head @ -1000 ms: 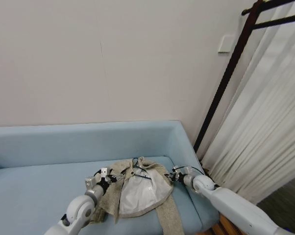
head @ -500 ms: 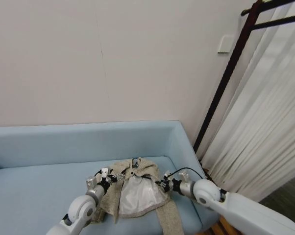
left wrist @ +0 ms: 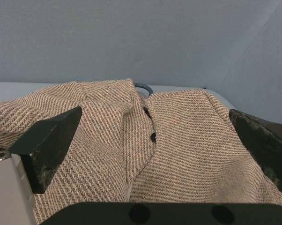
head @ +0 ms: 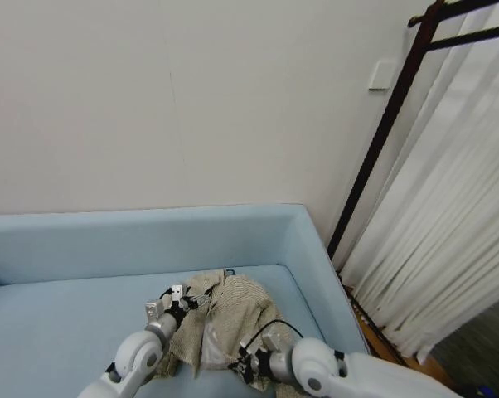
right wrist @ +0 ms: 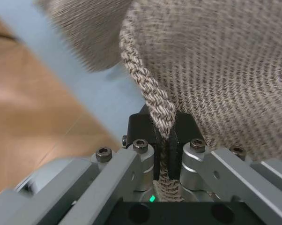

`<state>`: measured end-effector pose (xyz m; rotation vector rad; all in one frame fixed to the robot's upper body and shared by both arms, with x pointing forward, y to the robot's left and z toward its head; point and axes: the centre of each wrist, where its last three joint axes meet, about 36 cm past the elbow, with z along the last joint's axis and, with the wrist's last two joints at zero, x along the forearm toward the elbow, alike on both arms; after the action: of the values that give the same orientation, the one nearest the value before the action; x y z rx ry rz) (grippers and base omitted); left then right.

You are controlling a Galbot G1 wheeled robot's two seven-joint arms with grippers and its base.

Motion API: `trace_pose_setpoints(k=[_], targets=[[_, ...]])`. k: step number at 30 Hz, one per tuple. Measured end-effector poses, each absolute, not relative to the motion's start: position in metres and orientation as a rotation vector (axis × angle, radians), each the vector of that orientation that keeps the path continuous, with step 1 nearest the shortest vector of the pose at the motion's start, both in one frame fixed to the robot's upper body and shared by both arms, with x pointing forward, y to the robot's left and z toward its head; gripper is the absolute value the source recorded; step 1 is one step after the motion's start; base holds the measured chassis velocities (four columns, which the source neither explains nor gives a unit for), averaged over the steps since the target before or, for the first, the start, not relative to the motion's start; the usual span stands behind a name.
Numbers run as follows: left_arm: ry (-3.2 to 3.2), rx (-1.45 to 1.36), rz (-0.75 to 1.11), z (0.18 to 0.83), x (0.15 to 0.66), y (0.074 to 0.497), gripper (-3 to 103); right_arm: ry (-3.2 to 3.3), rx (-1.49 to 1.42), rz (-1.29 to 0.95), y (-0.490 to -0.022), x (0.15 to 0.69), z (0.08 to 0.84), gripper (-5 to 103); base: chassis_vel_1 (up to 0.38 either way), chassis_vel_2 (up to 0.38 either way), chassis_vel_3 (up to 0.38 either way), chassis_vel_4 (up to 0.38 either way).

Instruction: Pick up the clothes from the sofa and hang them on the clothes hanger.

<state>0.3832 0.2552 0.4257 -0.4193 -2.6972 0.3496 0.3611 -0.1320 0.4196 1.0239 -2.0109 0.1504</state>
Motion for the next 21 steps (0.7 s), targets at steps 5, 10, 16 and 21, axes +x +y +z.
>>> trace_pose_setpoints(k=[5, 10, 16, 21], targets=[[-2.699, -0.411, 0.345, 0.426, 0.382, 0.255, 100, -2.119, 0.926, 0.131, -0.13, 0.369, 0.417, 10, 0.0, 0.0, 0.0, 0.0], [-2.704, -0.394, 0.349, 0.427, 0.383, 0.254, 100, -2.156, 0.932, 0.14, -0.145, 0.349, 0.451, 32, 0.0, 0.0, 0.0, 0.0], [-2.713, -0.379, 0.353, 0.43, 0.386, 0.252, 100, -2.132, 0.974, 0.112, -0.149, 0.326, 0.504, 53, 0.0, 0.0, 0.0, 0.0], [-2.715, -0.354, 0.356, 0.431, 0.382, 0.256, 100, -2.249, 0.917, 0.134, -0.152, 0.38, 0.536, 75, 0.0, 0.0, 0.0, 0.0]])
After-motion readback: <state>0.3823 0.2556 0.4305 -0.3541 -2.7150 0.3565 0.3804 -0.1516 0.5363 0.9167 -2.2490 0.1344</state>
